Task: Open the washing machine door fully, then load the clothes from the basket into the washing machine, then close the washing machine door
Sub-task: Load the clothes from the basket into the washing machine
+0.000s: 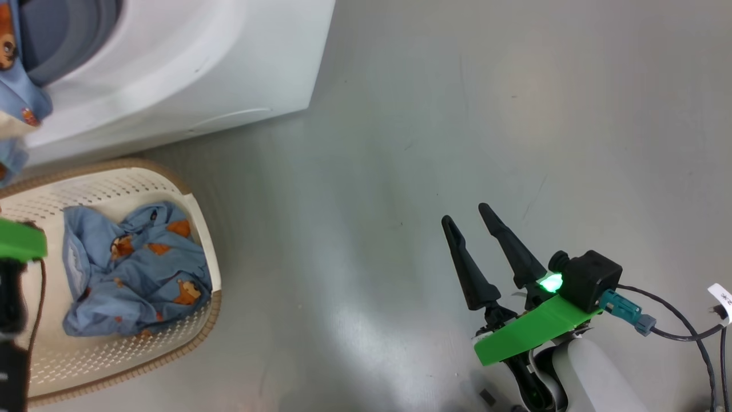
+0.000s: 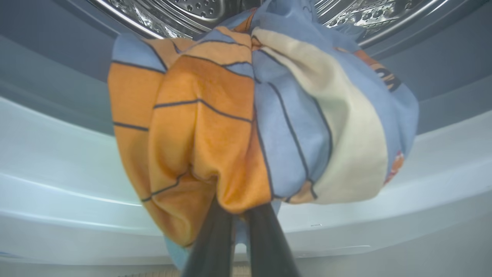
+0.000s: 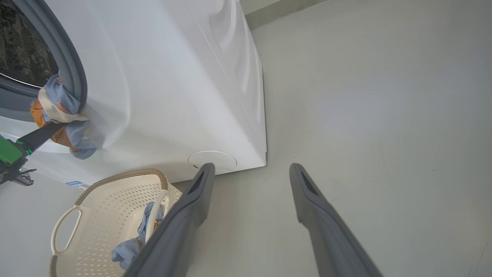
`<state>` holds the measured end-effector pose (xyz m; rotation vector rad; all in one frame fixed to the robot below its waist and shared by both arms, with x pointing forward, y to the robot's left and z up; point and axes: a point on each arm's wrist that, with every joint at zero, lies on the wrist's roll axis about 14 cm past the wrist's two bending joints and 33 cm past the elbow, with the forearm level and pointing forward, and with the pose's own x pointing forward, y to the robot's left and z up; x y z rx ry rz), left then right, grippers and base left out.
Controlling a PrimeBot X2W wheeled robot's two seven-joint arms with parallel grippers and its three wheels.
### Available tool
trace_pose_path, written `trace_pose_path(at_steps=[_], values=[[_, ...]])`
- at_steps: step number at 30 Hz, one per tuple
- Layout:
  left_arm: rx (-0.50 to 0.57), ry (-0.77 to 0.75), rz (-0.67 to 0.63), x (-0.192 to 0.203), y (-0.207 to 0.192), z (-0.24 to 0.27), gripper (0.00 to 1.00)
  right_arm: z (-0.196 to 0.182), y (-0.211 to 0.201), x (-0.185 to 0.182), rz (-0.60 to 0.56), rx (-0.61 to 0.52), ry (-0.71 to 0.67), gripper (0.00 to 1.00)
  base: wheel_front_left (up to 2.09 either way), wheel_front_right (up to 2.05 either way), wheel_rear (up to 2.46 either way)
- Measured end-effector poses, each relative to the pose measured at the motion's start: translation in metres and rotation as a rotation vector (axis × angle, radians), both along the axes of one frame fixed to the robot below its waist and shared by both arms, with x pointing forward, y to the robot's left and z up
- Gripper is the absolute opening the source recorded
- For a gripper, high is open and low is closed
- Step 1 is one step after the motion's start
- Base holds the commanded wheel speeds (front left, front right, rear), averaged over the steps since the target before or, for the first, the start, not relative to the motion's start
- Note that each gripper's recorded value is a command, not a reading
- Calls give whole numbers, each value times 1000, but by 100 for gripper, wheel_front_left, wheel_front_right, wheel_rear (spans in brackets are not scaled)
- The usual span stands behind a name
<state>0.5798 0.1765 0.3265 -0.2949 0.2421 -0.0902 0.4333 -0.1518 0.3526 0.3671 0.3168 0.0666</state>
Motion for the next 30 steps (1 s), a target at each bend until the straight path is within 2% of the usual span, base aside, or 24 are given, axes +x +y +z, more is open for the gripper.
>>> trace_pose_path(at_steps=[7,16,23,30], values=[[25,-103,-42,-17,-5,40,0,12,2,1,2,9,-28,100,0,0,0],[65,-226,-90,-9,-10,84,0,22,3,-1,4,12,-49,100,0,0,0],[123,-320,-155,28,-19,116,0,22,-1,-5,-8,12,-41,100,0,0,0],[174,-340,-228,67,-38,128,0,12,-7,-8,-30,16,-10,100,0,0,0]])
